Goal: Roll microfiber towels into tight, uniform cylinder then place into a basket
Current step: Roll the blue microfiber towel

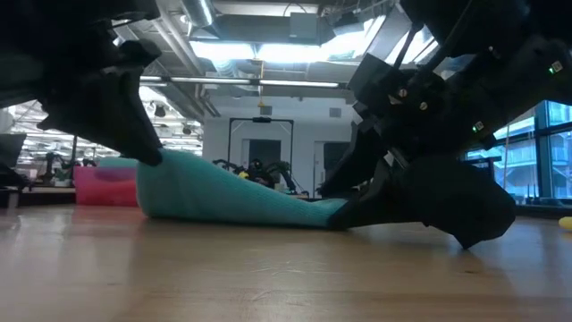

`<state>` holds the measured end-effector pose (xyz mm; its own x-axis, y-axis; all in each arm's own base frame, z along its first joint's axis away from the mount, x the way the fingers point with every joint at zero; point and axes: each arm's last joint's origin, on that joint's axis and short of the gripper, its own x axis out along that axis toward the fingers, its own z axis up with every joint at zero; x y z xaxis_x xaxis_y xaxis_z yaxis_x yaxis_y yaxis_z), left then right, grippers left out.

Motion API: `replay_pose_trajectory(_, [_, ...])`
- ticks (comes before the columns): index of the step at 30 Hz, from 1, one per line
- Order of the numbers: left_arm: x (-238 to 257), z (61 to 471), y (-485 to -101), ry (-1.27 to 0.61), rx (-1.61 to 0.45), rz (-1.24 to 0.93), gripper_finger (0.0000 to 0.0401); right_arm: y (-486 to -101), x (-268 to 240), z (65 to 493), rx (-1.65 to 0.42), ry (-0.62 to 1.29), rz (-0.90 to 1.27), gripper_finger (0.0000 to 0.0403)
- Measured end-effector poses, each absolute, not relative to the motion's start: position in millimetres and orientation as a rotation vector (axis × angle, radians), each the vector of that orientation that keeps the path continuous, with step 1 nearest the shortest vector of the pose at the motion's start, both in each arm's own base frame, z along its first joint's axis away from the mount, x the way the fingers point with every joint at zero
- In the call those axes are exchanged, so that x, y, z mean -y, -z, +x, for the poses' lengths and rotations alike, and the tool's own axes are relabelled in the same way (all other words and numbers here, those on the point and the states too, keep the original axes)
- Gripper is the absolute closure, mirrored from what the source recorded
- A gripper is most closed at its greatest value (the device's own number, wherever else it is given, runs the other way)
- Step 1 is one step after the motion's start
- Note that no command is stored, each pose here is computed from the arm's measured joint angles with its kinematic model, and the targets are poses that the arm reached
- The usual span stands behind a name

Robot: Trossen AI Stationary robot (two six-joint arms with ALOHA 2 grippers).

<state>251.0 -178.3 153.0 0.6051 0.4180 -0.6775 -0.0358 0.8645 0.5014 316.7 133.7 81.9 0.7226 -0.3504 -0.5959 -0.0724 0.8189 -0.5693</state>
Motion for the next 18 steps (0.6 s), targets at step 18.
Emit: replay_pose_trajectory(18, [179.0, 248.1, -168.5, -0.288, -0.818, 0.451, 0.0401, -80.5, -134.1, 314.9, -0.774, 0.165, -0.569, 0.0206])
